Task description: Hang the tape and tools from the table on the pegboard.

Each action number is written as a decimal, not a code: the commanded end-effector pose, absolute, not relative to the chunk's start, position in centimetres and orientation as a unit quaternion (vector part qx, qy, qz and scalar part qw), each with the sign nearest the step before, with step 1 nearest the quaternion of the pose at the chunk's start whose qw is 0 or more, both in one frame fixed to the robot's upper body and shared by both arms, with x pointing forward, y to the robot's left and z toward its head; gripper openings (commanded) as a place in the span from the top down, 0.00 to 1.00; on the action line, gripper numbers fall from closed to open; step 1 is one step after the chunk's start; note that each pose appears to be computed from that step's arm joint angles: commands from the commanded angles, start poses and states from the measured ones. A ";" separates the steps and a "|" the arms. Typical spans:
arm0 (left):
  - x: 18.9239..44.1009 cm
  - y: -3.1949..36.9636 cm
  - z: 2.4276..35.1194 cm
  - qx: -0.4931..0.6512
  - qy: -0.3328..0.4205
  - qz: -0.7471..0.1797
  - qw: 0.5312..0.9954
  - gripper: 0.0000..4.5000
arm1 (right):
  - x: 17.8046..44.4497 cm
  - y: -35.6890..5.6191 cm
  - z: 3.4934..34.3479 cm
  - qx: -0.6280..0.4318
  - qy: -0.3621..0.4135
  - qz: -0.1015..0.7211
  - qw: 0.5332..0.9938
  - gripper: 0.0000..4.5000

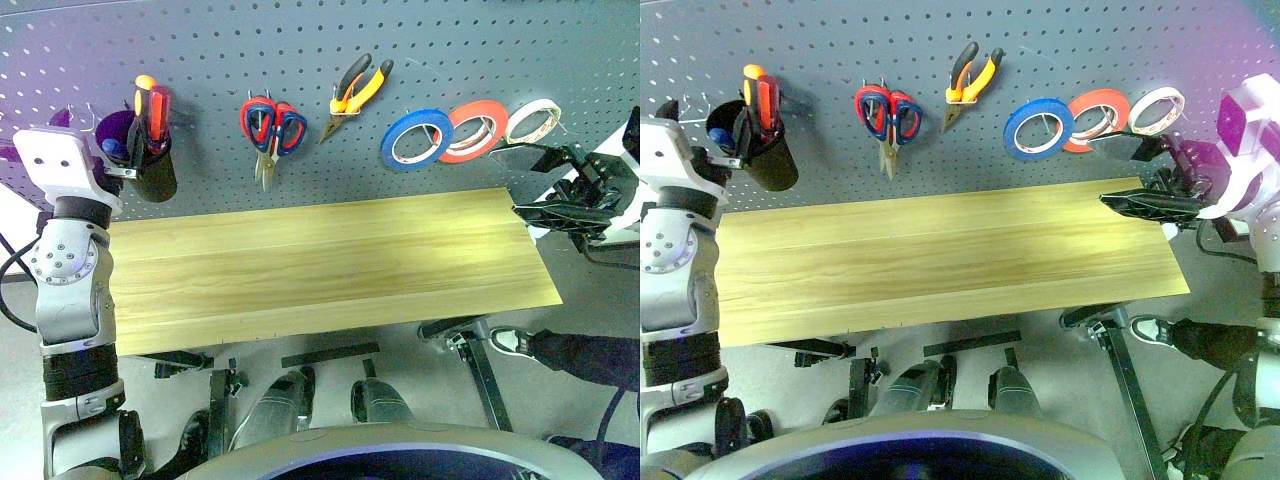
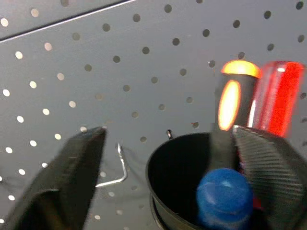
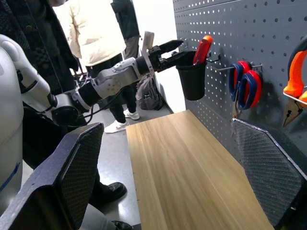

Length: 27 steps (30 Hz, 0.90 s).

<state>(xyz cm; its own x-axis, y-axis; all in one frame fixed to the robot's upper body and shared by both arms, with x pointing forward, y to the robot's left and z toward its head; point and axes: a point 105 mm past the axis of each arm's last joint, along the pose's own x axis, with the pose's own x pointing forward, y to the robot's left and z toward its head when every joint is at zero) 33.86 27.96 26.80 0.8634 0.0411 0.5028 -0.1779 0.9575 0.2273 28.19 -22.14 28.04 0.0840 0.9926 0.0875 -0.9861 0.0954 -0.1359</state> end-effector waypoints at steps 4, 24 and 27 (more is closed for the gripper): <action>33.0 24.9 30.0 0.088 -0.316 -0.016 0.945 0.01 | 27.6 -22.5 29.2 -0.042 -0.093 0.670 0.736 0.00; 30.6 18.8 35.4 0.079 -0.404 -0.118 0.904 0.01 | 27.6 -22.6 29.2 -0.041 -0.092 0.669 0.736 0.00; 30.8 17.2 34.1 0.108 -0.385 -0.153 0.904 0.01 | 27.6 -22.6 29.2 -0.041 -0.092 0.669 0.736 0.00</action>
